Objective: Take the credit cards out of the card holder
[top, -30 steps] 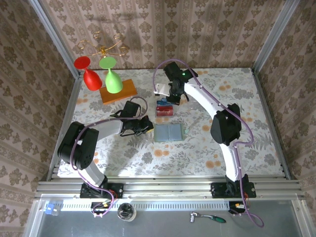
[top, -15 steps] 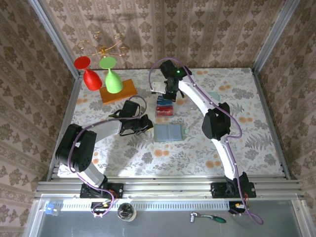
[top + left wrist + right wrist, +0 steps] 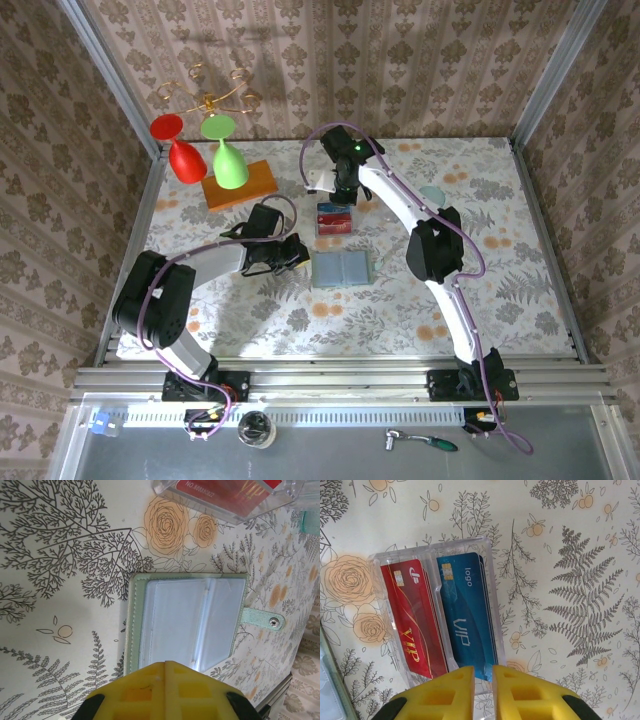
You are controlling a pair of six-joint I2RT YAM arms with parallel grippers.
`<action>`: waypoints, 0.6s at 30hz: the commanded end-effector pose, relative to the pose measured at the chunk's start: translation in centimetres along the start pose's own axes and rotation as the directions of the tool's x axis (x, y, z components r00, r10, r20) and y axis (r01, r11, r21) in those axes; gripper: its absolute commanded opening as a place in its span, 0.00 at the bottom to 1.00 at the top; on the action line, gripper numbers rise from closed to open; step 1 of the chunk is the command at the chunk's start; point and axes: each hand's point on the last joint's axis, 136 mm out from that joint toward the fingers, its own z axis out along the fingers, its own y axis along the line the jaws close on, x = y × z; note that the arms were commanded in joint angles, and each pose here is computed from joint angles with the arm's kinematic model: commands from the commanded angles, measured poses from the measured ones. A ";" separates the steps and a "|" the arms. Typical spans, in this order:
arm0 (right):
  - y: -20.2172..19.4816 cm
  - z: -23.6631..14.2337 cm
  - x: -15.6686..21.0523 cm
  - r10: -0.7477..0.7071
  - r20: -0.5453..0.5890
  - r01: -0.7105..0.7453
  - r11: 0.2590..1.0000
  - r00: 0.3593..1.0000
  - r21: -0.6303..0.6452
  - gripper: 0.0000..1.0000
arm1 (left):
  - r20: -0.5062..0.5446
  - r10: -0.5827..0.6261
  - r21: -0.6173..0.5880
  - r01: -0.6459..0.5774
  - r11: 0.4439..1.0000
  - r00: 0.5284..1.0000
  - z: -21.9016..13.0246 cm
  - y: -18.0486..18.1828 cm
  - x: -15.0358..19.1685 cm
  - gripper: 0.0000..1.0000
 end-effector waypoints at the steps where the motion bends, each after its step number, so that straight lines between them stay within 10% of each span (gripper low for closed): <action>1: -1.2 -2.3 -0.2 0.040 0.013 -0.040 0.997 0.999 0.067 0.19 | 0.006 -0.013 -0.007 0.013 1.000 1.000 -0.4 0.2 0.0 0.07; 10: -0.7 -3.9 -1.2 0.264 0.137 -0.275 0.959 0.955 0.071 0.17 | -0.004 -0.005 -0.004 0.005 1.000 1.000 -0.1 0.2 0.0 0.07; 18: 2.6 -5.2 -2.5 0.573 0.272 -0.577 0.813 0.774 -0.071 0.12 | -0.020 -0.003 0.006 0.003 1.000 1.000 0.7 0.5 0.3 0.06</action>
